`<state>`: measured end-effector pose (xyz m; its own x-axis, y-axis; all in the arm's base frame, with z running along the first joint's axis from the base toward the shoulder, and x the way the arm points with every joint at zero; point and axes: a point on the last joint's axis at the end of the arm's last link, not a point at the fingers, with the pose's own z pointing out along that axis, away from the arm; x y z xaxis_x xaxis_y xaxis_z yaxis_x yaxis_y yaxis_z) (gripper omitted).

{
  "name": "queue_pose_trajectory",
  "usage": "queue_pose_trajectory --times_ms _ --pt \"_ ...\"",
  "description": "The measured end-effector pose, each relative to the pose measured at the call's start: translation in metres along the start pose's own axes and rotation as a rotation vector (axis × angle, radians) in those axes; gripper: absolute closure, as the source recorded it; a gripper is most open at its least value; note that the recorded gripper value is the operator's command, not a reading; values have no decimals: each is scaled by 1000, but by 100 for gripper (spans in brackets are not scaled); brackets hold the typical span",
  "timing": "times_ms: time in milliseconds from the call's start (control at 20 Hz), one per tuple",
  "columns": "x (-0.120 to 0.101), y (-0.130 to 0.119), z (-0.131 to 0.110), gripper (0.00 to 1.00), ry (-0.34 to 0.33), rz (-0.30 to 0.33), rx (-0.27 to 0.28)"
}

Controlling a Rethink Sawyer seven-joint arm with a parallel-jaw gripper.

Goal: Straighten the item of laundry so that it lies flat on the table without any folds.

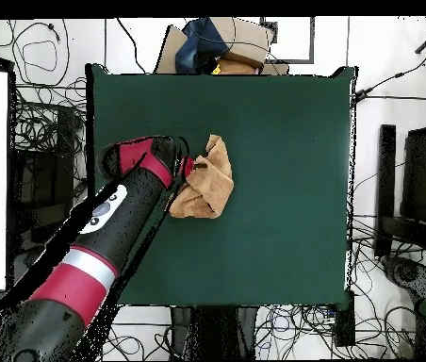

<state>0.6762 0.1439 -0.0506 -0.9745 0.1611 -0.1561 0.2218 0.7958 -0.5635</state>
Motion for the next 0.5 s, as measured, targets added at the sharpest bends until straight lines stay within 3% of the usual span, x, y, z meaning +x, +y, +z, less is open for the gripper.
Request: queue_pose_trajectory --times_ms 500 --pt "2 1 8 0 7 -4 5"
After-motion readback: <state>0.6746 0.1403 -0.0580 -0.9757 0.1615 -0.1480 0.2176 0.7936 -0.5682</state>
